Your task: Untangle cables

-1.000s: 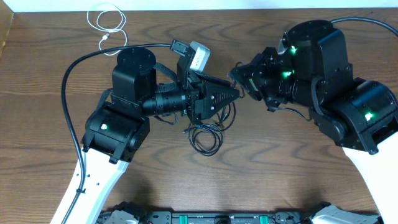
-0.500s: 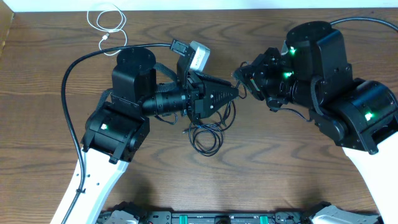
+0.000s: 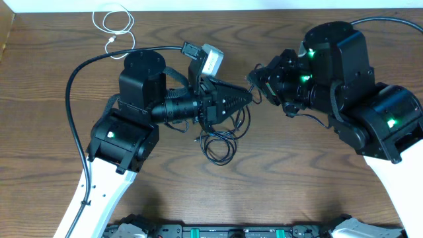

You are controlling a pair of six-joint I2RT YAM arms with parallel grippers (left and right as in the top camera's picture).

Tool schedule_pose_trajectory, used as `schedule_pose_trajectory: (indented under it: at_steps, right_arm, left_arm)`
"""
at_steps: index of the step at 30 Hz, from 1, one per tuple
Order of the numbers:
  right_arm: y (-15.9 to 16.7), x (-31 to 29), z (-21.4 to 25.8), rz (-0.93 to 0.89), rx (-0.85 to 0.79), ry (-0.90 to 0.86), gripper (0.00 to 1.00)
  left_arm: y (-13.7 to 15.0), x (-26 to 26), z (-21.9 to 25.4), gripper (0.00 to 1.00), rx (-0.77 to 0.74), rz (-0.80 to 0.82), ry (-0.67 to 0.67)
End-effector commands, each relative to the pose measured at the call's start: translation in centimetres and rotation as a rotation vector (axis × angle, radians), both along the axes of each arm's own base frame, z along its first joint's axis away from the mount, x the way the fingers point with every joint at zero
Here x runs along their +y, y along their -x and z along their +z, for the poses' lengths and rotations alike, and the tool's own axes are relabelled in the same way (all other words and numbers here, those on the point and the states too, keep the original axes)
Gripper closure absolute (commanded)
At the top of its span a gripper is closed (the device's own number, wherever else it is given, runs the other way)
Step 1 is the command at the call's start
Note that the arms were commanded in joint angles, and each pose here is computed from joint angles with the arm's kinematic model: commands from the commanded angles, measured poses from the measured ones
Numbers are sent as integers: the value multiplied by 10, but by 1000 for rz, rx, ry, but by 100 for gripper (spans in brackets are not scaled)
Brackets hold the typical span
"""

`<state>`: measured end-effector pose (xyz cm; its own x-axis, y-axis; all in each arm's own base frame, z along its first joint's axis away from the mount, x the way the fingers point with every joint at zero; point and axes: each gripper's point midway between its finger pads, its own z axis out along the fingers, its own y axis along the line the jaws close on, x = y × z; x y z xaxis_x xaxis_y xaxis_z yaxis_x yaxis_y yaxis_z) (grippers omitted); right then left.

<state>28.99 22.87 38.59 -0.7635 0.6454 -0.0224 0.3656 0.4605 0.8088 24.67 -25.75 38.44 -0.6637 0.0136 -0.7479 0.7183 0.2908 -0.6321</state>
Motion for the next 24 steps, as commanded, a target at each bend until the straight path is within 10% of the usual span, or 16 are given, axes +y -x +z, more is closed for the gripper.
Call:
schedule_pose_trajectory:
  at_steps: [1,7,15,24]
  right_arm:
    - [2,4,1,22,-6,3,98]
    - [2,4,1,29,-13,8,95]
    - [-3,3,10,193,-238,151,5]
    - [-4,-74,48,146,-487,327,1]
  left_arm:
    - [3,-1,6,92,-24,-13,7]
    - [3,-1,6,92,-21,-15,9]
    - [-3,-2,38,92,19,23,127]
    - [-12,22,80,92,-64,202,220]
